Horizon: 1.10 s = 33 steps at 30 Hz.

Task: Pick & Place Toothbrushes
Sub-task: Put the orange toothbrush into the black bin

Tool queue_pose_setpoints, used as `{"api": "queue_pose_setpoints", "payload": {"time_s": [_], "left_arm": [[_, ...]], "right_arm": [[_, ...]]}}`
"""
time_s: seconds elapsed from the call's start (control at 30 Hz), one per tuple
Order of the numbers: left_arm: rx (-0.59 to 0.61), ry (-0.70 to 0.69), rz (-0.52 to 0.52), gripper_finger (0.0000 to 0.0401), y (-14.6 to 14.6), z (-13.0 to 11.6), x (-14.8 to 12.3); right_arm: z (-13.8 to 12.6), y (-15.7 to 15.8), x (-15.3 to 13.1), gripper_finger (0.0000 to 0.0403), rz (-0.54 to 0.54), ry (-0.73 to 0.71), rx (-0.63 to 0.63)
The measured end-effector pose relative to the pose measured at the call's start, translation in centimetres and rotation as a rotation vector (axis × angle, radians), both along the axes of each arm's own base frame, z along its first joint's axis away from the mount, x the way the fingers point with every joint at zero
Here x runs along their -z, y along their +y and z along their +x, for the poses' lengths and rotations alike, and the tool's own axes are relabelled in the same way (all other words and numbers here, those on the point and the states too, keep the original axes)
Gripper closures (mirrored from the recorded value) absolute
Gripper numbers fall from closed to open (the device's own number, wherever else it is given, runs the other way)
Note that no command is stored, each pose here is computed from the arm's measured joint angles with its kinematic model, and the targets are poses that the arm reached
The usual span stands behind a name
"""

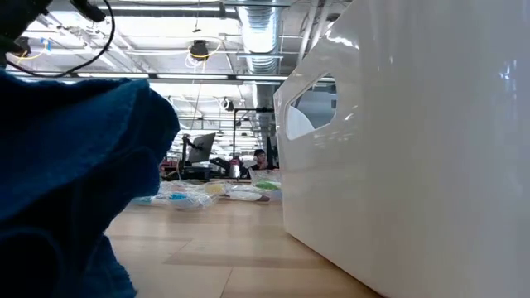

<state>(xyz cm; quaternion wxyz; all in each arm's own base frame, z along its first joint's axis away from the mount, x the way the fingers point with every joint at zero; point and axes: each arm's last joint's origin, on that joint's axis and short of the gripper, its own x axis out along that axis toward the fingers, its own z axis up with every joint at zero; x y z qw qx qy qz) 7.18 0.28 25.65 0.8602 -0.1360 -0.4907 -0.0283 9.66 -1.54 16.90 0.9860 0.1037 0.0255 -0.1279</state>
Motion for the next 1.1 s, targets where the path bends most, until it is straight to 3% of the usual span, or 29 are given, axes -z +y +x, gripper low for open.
{"api": "queue_pose_setpoints", "payload": {"time_s": [0.23, 0.6, 0.77, 0.9, 1.1], "left_arm": [[-0.001, 0.029, 0.003, 0.0214, 0.0, 1.1, -1.4], [0.012, 0.156, 0.024, 0.0214, 0.0, 5.5, -3.8], [0.011, 0.217, 0.020, 0.0214, 0.0, 7.3, -3.7], [0.011, 0.216, -0.020, 0.0214, 0.1, 7.6, -3.8], [0.034, 0.223, 0.002, 0.0214, 0.0, 7.7, -3.8]], "right_arm": [[0.0, 0.0, 0.0, 0.0403, 0.000, 0.000, 0.000], [0.0, 0.0, 0.0, 0.0403, 0.000, 0.000, 0.000], [0.0, 0.0, 0.0, 0.0403, 0.000, 0.000, 0.000], [0.0, 0.0, 0.0, 0.0403, 0.000, 0.000, 0.000], [-0.2, 0.1, -0.1, 0.0403, 0.033, 0.053, -0.024]]}}
